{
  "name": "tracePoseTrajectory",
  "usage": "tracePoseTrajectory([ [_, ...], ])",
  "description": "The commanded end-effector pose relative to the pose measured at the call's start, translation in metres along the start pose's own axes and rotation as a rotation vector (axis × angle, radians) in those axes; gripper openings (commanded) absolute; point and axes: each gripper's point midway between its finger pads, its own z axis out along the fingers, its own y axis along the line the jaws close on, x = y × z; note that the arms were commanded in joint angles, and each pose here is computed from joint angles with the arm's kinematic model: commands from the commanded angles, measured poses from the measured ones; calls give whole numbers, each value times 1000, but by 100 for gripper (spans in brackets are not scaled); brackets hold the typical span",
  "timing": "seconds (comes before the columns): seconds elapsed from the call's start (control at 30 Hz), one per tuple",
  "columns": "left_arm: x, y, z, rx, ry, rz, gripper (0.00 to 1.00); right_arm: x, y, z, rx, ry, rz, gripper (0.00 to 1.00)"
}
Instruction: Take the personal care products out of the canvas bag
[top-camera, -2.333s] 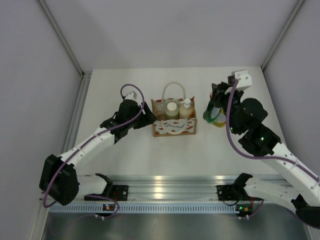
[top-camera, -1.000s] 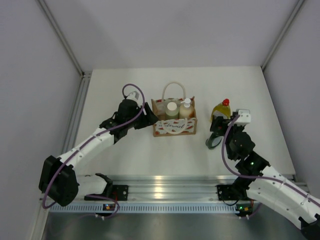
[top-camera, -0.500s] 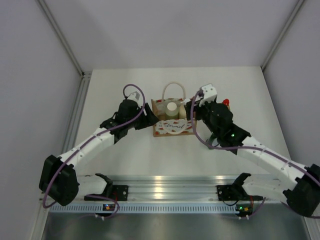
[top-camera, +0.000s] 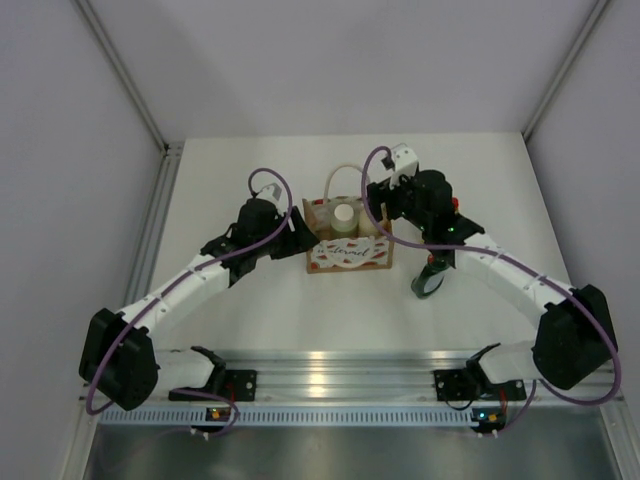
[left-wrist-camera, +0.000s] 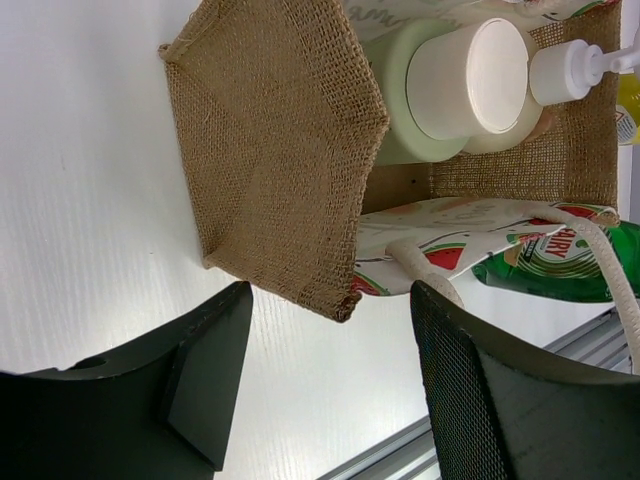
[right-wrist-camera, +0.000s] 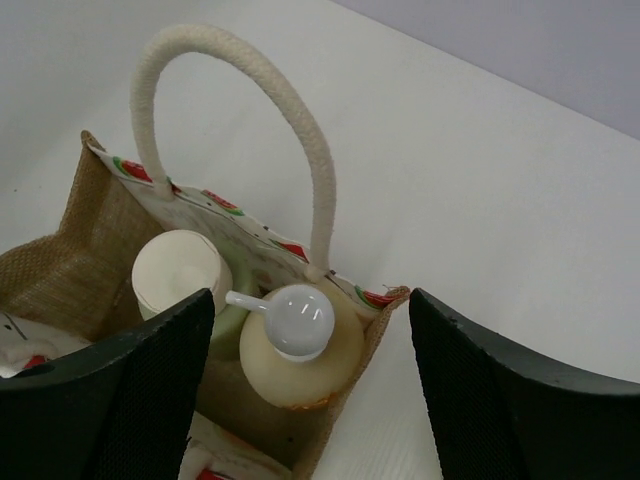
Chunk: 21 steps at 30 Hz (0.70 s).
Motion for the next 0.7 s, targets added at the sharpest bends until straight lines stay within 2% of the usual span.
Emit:
tracePoseTrajectory([
  [0.0, -14, -14, -1, 48, -48, 33, 69, -9, 5, -6, -136, -20, 10, 76],
  [0.13, -17, -17, -1, 54, -51, 37, 69, 11, 29, -10, -309, 20, -89, 77],
  [0.33, -15, -21, 0, 68, -36, 31, 69, 29, 6, 5, -229, 71, -139, 74],
  [0.67, -16, -20, 0, 65, -39, 33, 69, 52, 8, 21, -290, 130, -165, 63],
])
